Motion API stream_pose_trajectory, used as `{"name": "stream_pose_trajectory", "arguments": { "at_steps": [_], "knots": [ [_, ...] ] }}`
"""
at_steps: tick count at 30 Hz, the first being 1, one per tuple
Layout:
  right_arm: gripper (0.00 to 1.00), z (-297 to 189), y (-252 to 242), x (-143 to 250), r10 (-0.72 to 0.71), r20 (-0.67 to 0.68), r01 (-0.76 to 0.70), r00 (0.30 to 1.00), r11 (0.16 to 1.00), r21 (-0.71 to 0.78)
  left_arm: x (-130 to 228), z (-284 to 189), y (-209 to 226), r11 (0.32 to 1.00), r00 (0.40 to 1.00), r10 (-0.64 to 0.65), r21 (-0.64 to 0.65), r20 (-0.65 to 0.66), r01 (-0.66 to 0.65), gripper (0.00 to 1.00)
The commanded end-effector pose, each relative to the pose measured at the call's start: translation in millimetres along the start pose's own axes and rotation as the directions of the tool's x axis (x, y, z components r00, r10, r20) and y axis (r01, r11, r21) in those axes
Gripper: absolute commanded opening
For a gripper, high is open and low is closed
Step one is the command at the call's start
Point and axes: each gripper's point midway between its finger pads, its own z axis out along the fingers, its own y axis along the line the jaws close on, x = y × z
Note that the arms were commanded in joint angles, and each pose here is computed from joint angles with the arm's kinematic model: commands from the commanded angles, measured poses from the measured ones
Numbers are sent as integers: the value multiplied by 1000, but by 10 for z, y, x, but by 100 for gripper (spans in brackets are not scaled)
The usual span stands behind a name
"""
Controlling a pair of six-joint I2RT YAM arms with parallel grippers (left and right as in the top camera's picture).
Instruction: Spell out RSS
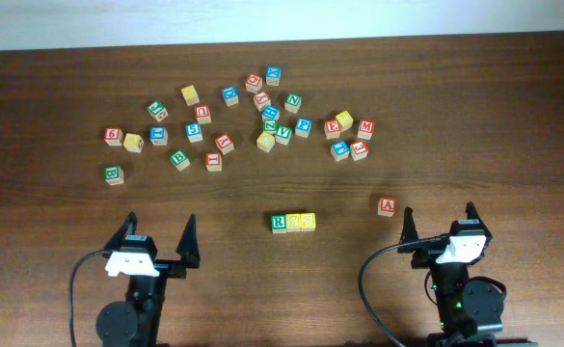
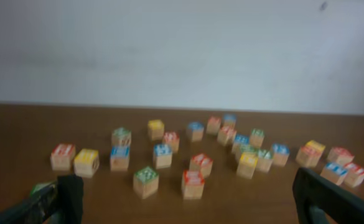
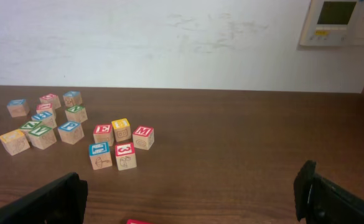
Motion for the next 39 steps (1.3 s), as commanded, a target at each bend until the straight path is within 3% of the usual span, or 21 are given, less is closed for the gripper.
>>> {"name": "stream_pose_trajectory", "arguments": {
  "at_steps": [1, 10, 39],
  "knots": [
    [98, -1, -38, 26, 5, -4, -5, 1000, 1000, 20, 211, -26, 238, 991, 997, -29, -134, -75, 19, 99],
    [98, -1, -38, 26, 5, -4, -5, 1000, 1000, 20, 209, -44, 349, 976, 991, 97, -187, -96, -113, 99],
    [98, -2, -49, 26, 4, -4, -4, 1000, 1000, 26, 206, -43, 343, 977, 991, 97, -184, -94, -113, 99]
  ]
}}
